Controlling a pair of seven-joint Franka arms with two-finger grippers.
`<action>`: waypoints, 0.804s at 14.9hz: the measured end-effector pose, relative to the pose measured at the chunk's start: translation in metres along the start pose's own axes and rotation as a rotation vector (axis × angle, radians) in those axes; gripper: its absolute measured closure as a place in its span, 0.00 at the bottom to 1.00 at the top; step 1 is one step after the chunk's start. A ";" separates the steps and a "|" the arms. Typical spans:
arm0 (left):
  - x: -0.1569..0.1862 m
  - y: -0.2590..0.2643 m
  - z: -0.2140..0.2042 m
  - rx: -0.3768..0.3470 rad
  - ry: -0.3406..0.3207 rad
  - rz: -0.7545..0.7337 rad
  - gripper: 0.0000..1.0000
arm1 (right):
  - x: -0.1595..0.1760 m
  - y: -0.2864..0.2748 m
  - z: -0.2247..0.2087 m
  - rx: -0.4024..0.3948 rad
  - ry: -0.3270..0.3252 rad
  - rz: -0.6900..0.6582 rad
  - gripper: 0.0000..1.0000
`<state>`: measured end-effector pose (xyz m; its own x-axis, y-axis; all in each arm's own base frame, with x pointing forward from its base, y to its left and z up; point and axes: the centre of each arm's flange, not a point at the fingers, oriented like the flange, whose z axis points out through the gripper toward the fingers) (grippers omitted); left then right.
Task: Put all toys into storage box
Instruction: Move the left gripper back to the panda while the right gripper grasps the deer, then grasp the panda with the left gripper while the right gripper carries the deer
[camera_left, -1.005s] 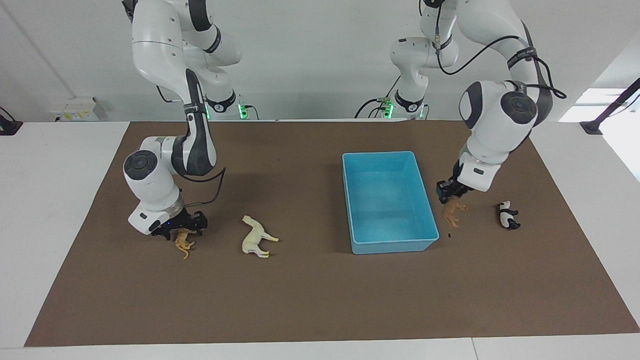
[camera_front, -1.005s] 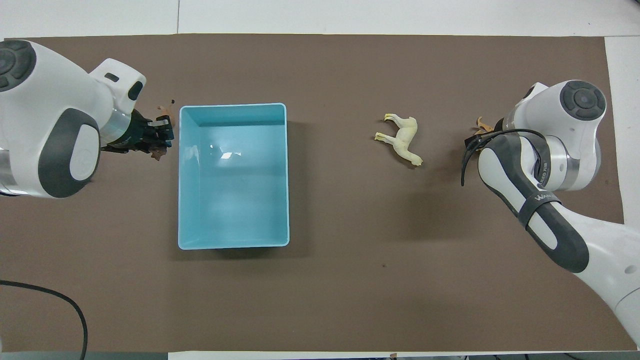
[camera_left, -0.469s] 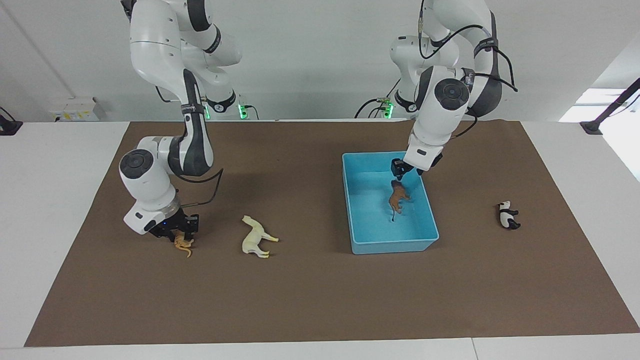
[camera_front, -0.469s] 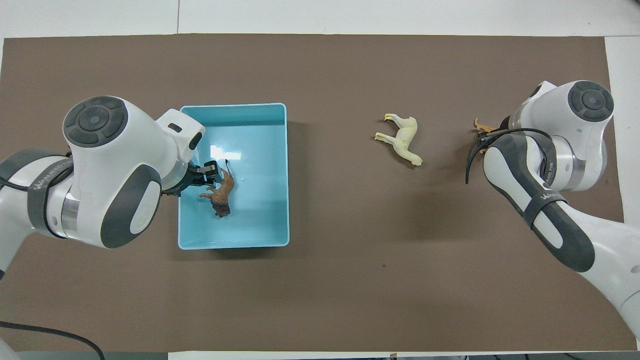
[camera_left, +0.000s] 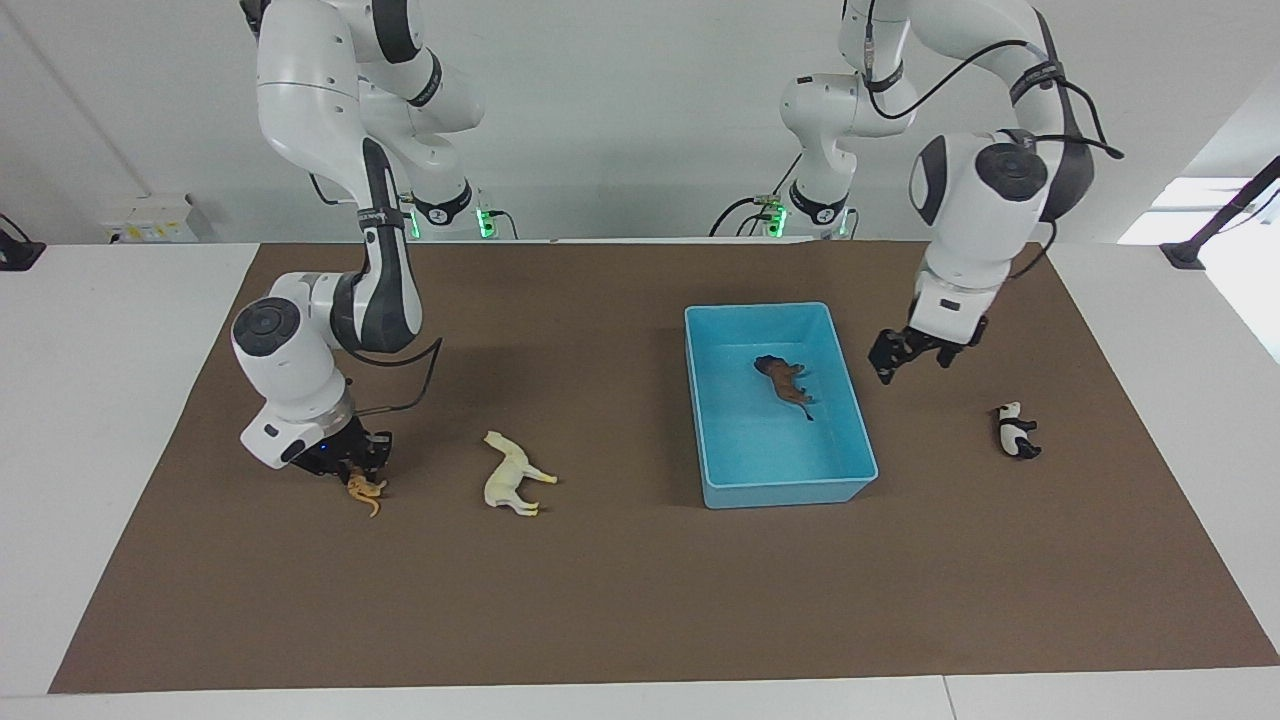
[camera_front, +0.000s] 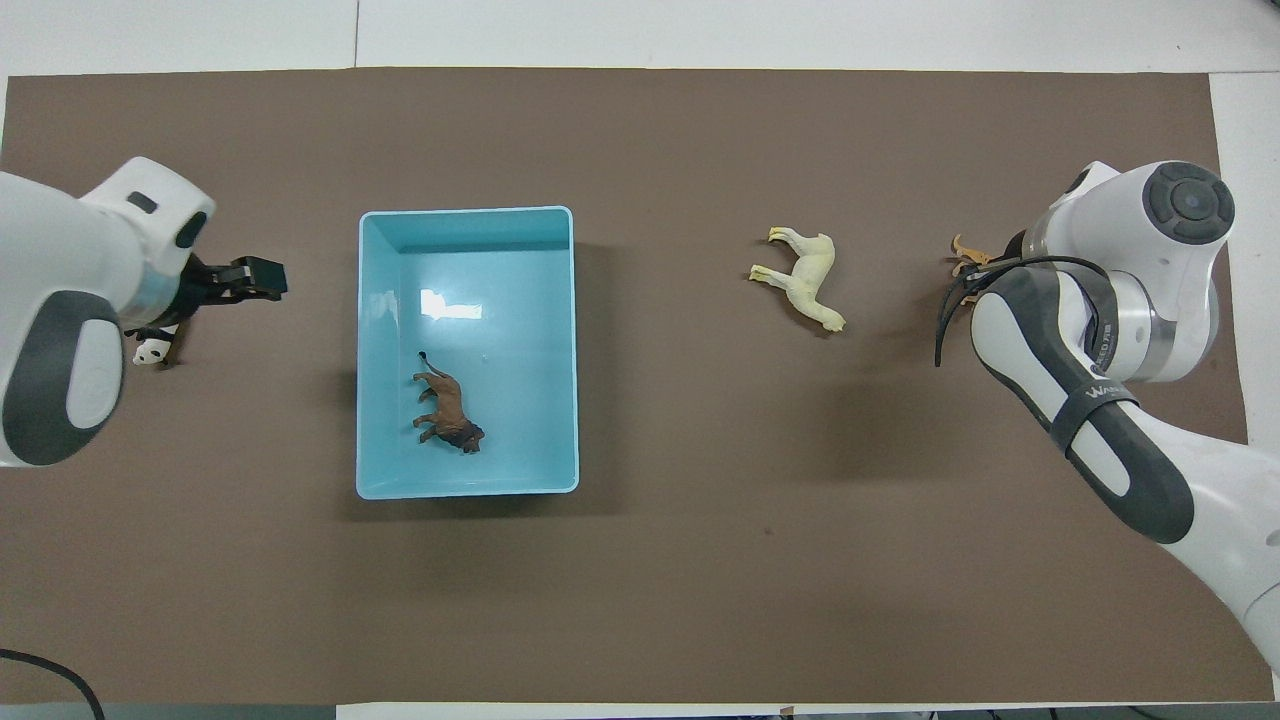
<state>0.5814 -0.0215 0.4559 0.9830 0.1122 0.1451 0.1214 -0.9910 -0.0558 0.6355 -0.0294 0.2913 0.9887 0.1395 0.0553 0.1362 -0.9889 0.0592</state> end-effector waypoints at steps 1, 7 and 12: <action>0.008 -0.033 0.007 0.003 0.027 0.028 0.00 | 0.000 0.000 0.000 0.000 0.000 0.000 0.67; 0.031 -0.113 0.077 0.022 0.122 0.136 0.00 | 0.005 0.003 -0.009 -0.001 0.006 0.003 0.67; 0.030 -0.135 0.141 0.027 0.131 0.187 0.00 | 0.024 -0.003 -0.063 0.009 -0.034 -0.010 0.67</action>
<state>0.6135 0.1260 0.3285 0.9627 -0.0852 0.2567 -0.0558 -0.9913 -0.1194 0.6549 -0.0202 0.3555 0.9888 0.1478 0.0209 0.1466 -0.9879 0.0502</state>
